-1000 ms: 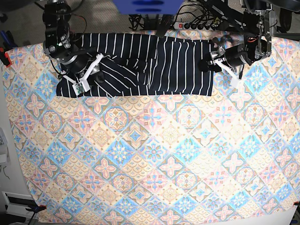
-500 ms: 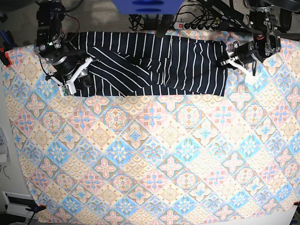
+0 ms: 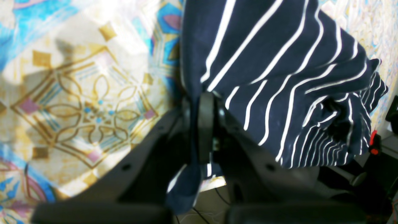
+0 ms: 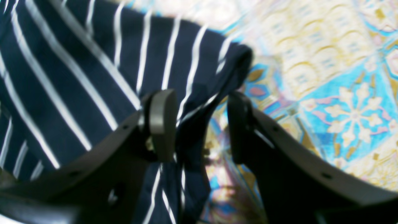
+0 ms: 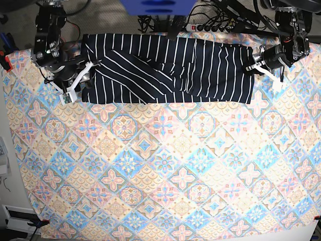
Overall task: Fold the T-shirt properly
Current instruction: 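Hold both strip ends and drag the shirt away from the robot, then fold the sleeve end with the right gripper toward the left gripper, then press and tuck the folded bundle with the right gripper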
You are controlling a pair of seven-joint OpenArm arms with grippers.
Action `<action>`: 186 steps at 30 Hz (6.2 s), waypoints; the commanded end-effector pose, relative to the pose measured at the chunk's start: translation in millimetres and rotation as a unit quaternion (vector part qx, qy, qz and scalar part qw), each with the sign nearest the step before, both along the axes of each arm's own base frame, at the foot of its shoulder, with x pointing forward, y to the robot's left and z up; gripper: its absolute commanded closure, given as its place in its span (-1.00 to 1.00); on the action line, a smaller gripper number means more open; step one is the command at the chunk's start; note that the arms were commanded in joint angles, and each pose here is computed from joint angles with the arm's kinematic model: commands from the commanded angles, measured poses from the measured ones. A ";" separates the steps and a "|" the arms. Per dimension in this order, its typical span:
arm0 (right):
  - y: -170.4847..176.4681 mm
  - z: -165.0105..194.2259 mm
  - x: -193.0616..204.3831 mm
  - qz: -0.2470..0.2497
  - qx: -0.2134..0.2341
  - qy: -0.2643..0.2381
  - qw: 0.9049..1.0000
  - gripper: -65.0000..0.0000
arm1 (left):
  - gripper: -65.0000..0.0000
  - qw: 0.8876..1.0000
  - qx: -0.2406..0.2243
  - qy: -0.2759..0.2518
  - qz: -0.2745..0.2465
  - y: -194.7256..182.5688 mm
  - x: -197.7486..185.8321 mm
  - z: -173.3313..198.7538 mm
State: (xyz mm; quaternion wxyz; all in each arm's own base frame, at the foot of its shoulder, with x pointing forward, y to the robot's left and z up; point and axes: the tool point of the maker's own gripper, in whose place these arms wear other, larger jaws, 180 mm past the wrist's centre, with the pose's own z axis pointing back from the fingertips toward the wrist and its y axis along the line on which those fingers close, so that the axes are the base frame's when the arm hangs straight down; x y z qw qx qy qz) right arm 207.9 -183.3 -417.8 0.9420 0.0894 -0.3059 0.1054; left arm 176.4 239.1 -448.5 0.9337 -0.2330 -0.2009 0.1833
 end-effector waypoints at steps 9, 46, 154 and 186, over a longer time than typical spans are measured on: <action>8.4 -20.9 -7.4 -0.045 0.122 0.038 0.991 0.18 | 1.00 1.000 0.002 -0.017 -0.002 2.9 7.6 8.0; 26.4 -60.0 -34.0 -0.088 0.235 0.164 0.954 -0.05 | 1.00 1.000 0.003 -0.016 -0.001 3.3 7.4 7.5; 204.6 57.8 126.3 0.284 0.035 -0.089 0.954 0.50 | 1.00 0.993 -0.093 -0.066 0.009 -102.9 64.6 -0.1; 310.1 52.6 30.6 0.484 -0.013 -0.108 0.868 0.60 | 1.00 0.993 -0.105 -0.047 0.020 -102.5 71.0 -13.7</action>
